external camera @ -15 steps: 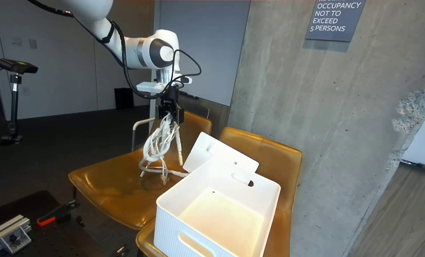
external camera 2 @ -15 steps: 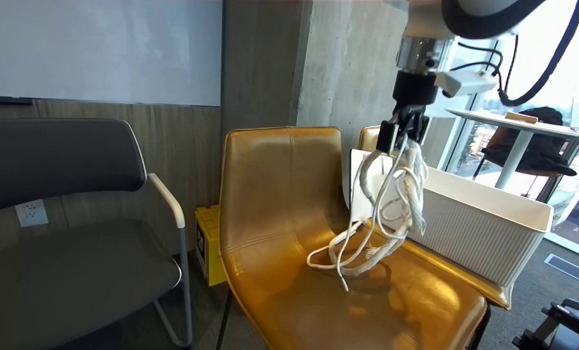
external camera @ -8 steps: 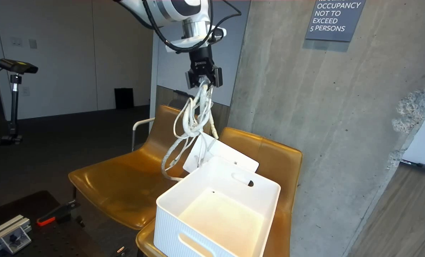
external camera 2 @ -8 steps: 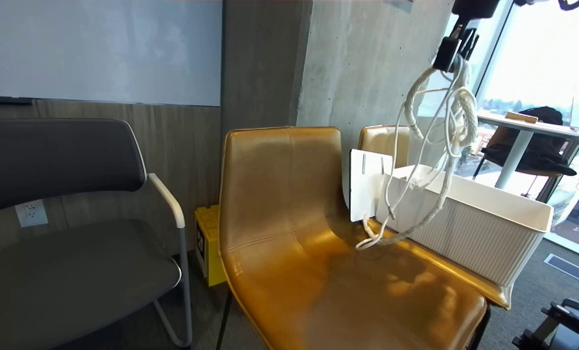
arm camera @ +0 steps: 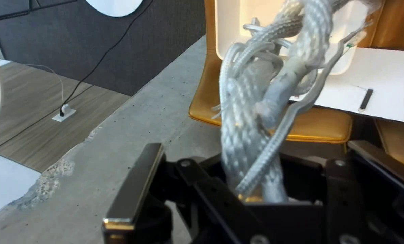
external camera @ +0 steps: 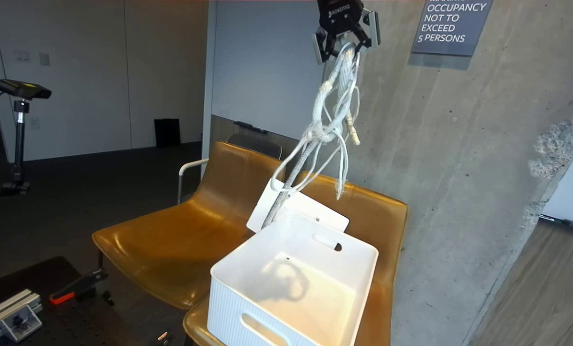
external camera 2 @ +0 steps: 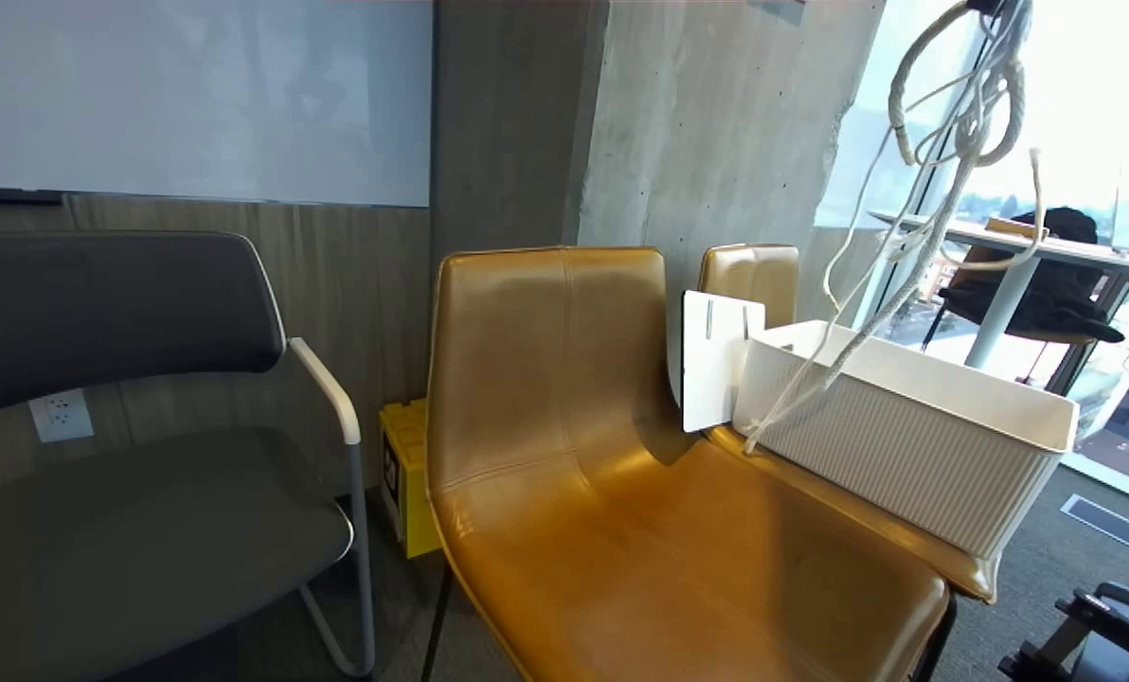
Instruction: Put the cable inside the storage box, then take it out
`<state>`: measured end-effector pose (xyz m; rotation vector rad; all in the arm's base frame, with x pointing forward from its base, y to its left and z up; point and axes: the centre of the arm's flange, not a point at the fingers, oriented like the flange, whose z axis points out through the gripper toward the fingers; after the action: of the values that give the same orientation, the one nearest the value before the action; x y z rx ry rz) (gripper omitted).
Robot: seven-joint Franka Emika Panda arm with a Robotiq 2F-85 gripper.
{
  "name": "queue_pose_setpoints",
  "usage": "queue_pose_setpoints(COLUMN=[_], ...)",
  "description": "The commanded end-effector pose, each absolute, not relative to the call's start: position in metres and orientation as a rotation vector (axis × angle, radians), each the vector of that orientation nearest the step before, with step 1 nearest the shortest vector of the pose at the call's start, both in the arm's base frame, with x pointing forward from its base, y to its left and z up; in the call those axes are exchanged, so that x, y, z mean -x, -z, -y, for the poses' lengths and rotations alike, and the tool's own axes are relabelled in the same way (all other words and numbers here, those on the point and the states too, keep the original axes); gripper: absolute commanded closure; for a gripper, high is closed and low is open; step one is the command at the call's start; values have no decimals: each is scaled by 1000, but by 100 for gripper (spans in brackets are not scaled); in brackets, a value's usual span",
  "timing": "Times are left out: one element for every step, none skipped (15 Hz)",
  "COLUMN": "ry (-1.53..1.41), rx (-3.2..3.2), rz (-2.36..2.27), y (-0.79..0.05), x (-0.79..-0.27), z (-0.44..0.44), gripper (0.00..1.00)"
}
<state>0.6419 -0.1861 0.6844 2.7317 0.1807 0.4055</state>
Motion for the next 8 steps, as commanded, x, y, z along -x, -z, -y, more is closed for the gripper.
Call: queue_pose_setpoints(ry=[-421,-428,-426,-422,-414,-405,-396,-382], rx=[-2714,-2724,-2736,-2753,-2776,-2800,-2821,-2854], rz=[-171,-180,-190,-209,-231,-250,-268,-280], y=[-751,-760,-766,-766,-762,-750,-733,-712], x=[-660,-657,-655,-656,-658,-662,-663,-663], z=[247,263,278,293,307,322,332,342], gripper=[100,100,100,100,100,100,100,100])
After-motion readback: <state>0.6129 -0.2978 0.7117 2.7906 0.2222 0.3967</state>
